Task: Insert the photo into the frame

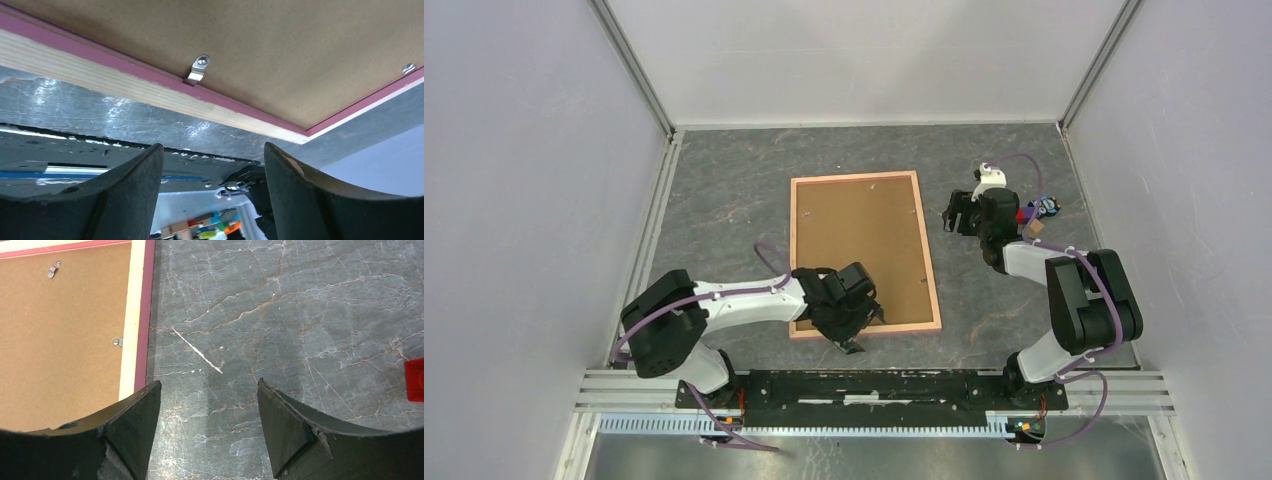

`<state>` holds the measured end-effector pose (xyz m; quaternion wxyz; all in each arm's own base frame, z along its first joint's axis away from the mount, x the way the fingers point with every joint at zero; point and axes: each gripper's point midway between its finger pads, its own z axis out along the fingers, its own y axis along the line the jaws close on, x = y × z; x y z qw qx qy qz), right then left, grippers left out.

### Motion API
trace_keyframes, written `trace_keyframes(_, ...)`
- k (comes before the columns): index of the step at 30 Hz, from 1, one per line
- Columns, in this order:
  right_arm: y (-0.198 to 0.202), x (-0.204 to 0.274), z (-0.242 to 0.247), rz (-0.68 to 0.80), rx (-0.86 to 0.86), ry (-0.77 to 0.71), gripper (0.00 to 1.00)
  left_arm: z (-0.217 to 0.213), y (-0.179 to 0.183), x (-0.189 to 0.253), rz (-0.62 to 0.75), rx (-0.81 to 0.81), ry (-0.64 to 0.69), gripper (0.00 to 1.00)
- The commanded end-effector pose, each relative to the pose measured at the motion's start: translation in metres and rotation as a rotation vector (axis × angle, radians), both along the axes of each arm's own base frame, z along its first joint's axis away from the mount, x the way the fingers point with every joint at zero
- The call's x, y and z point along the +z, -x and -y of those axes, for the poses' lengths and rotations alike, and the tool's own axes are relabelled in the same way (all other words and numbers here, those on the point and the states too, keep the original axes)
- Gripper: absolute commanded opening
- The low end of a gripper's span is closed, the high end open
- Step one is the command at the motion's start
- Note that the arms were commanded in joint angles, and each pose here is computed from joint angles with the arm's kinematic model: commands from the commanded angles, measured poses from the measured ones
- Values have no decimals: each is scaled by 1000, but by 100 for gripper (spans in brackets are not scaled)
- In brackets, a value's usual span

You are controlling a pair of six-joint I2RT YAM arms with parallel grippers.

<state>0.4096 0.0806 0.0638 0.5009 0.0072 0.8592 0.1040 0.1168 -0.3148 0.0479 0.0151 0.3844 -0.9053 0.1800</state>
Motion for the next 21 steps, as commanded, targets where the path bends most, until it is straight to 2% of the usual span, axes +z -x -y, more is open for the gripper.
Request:
trace_keyframes(1,-5,17,-2,61,5,-24,76,7,-17,-4,-8,214,44,78)
trace_keyframes(3,-5,18,-2,63,7,-23,76,0,-24,-9,18,278,39,75)
trace_keyframes(8,-5,17,-4,63,12,-28,76,-13,-24,-25,-4,308,-36,55)
trace_keyframes(12,-4,16,-1,60,5,-18,76,-25,-30,-35,3,309,-82,47)
trace_keyframes(16,-5,16,-2,60,8,-20,76,-39,-29,-42,3,292,-135,45)
trace_keyframes(18,-6,15,-2,58,8,-20,76,-45,-30,-46,15,269,-158,38)
trace_keyframes(21,-6,15,-3,57,11,-24,76,-63,-26,-55,31,203,-260,34)
